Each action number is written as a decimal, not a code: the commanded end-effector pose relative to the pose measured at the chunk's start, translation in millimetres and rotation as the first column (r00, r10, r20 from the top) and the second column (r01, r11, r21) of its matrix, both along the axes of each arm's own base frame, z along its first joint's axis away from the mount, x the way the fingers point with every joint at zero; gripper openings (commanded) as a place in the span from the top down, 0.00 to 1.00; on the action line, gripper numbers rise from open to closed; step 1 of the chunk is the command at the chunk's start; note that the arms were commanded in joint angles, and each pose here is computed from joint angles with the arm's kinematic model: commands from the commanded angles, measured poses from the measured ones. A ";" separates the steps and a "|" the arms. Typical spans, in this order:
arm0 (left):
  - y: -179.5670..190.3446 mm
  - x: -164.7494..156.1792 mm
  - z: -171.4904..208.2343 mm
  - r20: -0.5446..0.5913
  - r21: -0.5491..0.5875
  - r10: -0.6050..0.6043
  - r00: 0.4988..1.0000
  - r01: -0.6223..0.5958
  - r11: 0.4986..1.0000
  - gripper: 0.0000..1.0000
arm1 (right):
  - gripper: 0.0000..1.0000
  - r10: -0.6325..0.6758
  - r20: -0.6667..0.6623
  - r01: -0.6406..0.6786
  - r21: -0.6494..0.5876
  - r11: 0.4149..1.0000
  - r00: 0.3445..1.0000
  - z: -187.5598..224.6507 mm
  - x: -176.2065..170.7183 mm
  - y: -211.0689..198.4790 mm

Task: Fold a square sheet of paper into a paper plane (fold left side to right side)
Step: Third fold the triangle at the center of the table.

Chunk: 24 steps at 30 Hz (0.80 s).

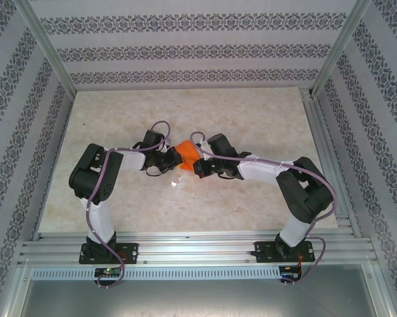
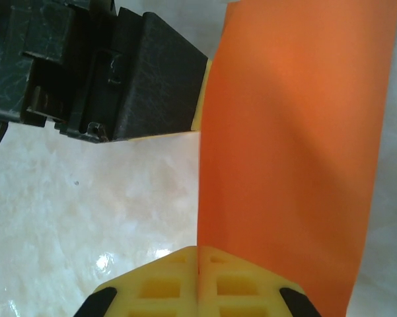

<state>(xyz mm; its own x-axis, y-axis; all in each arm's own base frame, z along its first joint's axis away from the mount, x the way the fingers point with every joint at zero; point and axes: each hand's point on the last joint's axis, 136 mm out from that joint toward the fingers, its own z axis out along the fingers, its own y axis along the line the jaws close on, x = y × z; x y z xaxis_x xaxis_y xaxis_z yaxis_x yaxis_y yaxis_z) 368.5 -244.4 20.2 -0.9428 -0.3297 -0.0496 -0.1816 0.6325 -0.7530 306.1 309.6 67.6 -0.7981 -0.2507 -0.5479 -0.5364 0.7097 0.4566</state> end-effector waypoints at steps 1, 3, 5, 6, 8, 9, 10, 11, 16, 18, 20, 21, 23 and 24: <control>6.0 -9.6 -17.4 -0.034 0.079 -0.018 0.999 0.020 0.997 1.00 | 1.00 0.033 0.003 -0.033 -0.003 0.999 0.999 -0.6 8.7 3.2; 7.9 -9.9 -18.6 -0.035 0.095 -0.017 0.999 0.021 0.995 1.00 | 1.00 0.040 -0.005 -0.040 -0.008 0.999 0.999 -1.8 10.7 3.1; 7.3 -9.0 -16.7 -0.028 0.093 -0.019 0.999 0.022 0.995 1.00 | 1.00 0.048 -0.012 -0.048 -0.005 0.999 0.999 -1.2 10.4 3.7; 6.0 -7.5 -13.6 -0.021 0.082 -0.021 1.000 0.023 0.996 1.00 | 1.00 0.051 -0.015 -0.051 -0.004 0.999 0.999 -0.9 9.3 3.6; 3.1 -5.0 -4.8 -0.006 0.062 -0.023 1.000 0.023 0.998 1.00 | 1.00 0.052 -0.020 -0.052 -0.004 0.999 0.998 -0.7 6.4 2.3; 2.2 -4.3 0.4 0.003 0.056 -0.026 1.000 0.025 0.998 0.98 | 1.00 0.048 -0.022 -0.048 -0.007 0.999 0.999 -1.5 4.8 0.1; 1.3 -3.3 6.8 0.014 0.050 -0.028 0.999 0.028 0.998 0.96 | 1.00 0.044 -0.020 -0.044 -0.007 0.999 0.999 -1.0 3.4 -1.7; 1.3 -1.4 13.7 0.030 0.047 -0.030 0.999 0.029 0.998 0.95 | 1.00 0.039 -0.018 -0.039 -0.010 0.999 0.999 -1.0 2.2 -3.7; 10.8 1.9 50.1 0.095 0.075 -0.034 0.995 0.027 0.997 0.84 | 1.00 0.028 -0.031 -0.028 -0.003 1.000 0.999 -2.8 -6.7 -10.4; 17.4 0.3 58.3 0.106 0.089 -0.025 0.994 0.016 0.996 0.81 | 1.00 0.027 -0.039 -0.027 0.004 1.000 0.999 -3.8 -9.3 -10.9; 23.6 0.6 64.3 0.117 0.092 -0.012 0.993 0.001 0.996 0.81 | 1.00 0.035 -0.049 -0.034 0.012 0.999 0.998 -4.8 -12.6 -9.8; 26.4 0.7 66.0 0.118 0.091 -0.005 0.993 -0.006 0.996 0.80 | 1.00 0.042 -0.054 -0.041 0.019 0.999 0.998 -4.7 -14.9 -8.4; 27.8 3.0 70.1 0.125 0.086 0.002 0.992 -0.013 0.996 0.80 | 1.00 0.056 -0.063 -0.054 0.026 0.998 0.996 -4.8 -18.9 -5.5; 26.8 5.8 73.1 0.132 0.082 -0.002 0.991 -0.009 0.997 0.80 | 1.00 0.063 -0.066 -0.061 0.027 0.998 0.996 -4.9 -20.7 -4.4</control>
